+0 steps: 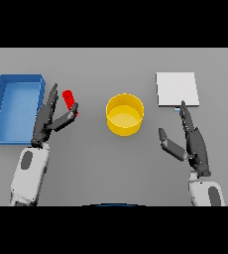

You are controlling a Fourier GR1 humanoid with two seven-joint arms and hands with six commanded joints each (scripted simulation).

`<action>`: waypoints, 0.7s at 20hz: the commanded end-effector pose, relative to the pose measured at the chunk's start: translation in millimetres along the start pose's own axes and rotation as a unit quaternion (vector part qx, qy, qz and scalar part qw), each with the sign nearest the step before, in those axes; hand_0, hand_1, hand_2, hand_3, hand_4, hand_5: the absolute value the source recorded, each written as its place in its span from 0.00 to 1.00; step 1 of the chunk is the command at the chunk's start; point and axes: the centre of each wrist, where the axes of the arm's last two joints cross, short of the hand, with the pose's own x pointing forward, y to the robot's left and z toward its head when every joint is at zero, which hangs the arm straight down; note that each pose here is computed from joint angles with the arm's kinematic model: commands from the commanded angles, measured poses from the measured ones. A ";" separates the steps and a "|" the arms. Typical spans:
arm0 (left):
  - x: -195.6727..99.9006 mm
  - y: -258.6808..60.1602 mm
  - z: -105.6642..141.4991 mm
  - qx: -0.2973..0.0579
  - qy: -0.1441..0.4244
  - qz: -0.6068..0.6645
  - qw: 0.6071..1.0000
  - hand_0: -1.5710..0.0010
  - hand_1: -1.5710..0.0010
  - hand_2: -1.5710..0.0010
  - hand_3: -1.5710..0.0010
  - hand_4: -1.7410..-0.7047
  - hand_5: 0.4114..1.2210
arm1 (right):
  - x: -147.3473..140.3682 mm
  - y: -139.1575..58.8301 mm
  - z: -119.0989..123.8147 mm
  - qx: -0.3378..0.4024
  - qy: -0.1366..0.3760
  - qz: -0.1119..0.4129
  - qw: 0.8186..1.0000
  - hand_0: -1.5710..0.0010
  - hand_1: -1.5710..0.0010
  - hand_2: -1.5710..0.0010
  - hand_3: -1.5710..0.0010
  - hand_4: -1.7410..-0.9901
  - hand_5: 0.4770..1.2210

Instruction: Pick up the red beaker and tilt it to pour out 1 green nut into yellow bowl. Pick up the yellow bowl and place it on the metallic measuring scale.

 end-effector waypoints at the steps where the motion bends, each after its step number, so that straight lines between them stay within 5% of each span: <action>1: 0.0 -4.4 -4.1 0.002 -0.004 0.004 1.000 1.00 1.00 1.00 1.00 0.55 0.28 | 0.5 3.8 -0.4 0.000 0.004 0.000 1.000 1.00 1.00 1.00 1.00 0.68 0.25; 14: -6.6 -24.6 -52.8 -0.005 -0.027 -0.039 0.999 1.00 1.00 1.00 1.00 0.46 0.34 | 3.9 -2.9 2.5 0.000 -0.006 0.000 1.000 1.00 1.00 1.00 1.00 0.64 0.29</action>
